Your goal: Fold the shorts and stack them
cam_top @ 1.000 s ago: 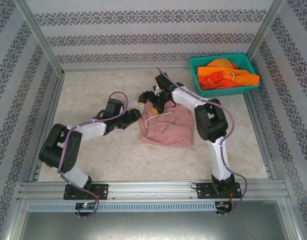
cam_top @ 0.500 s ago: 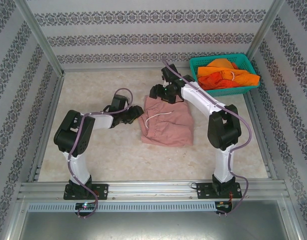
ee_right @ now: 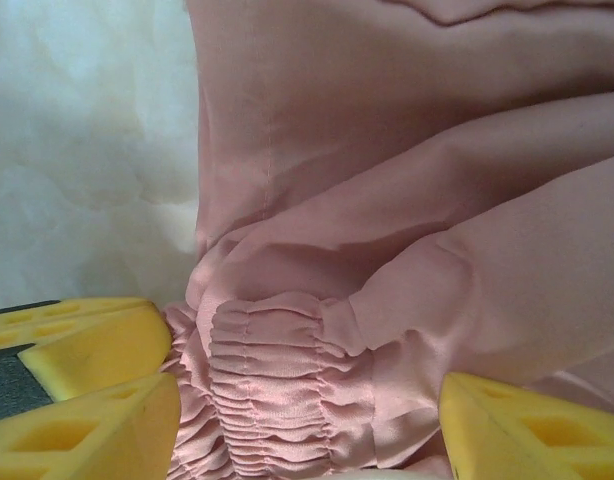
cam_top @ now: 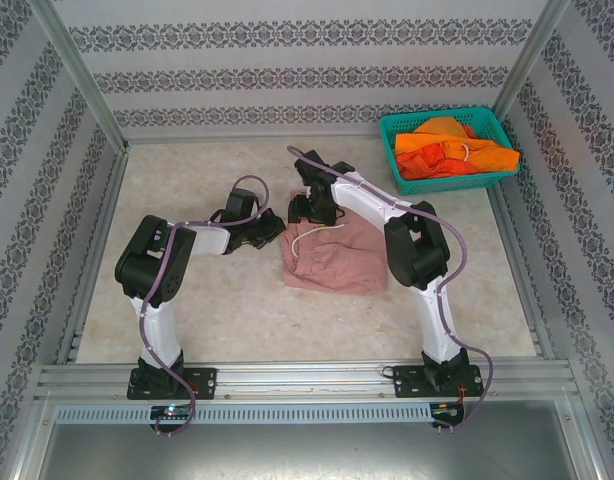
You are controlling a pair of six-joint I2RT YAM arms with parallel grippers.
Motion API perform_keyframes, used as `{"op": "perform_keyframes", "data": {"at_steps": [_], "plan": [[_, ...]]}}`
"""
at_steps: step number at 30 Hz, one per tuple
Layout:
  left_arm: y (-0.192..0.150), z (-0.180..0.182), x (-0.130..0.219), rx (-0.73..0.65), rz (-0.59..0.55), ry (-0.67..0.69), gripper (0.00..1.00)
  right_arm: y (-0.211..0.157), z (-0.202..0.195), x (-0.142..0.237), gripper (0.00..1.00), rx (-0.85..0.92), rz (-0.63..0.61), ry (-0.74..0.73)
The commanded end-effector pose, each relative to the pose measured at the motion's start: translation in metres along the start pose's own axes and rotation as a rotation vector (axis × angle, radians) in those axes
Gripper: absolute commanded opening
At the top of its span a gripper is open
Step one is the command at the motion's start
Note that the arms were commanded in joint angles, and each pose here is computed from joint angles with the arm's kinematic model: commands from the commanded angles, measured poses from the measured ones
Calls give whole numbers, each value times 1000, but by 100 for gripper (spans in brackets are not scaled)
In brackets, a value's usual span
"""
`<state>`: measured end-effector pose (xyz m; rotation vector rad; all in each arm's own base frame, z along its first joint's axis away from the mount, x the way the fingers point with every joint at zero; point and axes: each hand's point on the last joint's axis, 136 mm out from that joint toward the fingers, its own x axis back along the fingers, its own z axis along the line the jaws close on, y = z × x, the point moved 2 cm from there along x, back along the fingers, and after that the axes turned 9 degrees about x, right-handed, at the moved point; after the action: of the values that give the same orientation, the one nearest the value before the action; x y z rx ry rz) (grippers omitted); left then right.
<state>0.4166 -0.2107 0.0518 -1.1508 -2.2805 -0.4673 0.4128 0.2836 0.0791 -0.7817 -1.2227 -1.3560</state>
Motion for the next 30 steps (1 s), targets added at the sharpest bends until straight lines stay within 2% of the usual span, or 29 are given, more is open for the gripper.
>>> {"op": "perform_keyframes", "data": {"at_steps": [1,3,7,11,16,19,24,30], "plan": [[0,6,-2,13,8,-19,0,1,3,-5,69,15,6,-30],[-1,8,-3,16,11,-20,0,-2,1,-11,65,23,20,-47],[-1,9,-2,17,12,-20,0,-7,-7,-21,49,42,50,-111],[0,6,-2,16,10,-26,0,-8,-8,-26,37,72,64,-147],[1,0,-1,8,9,-37,0,-7,-3,-28,12,95,62,-136],[3,-4,1,-8,5,-35,0,-5,4,-26,0,99,47,-95],[5,-15,7,-30,1,-42,0,5,9,-4,0,89,-15,-34],[9,-56,25,-122,-5,-84,0,19,13,66,0,62,-221,80]]}}
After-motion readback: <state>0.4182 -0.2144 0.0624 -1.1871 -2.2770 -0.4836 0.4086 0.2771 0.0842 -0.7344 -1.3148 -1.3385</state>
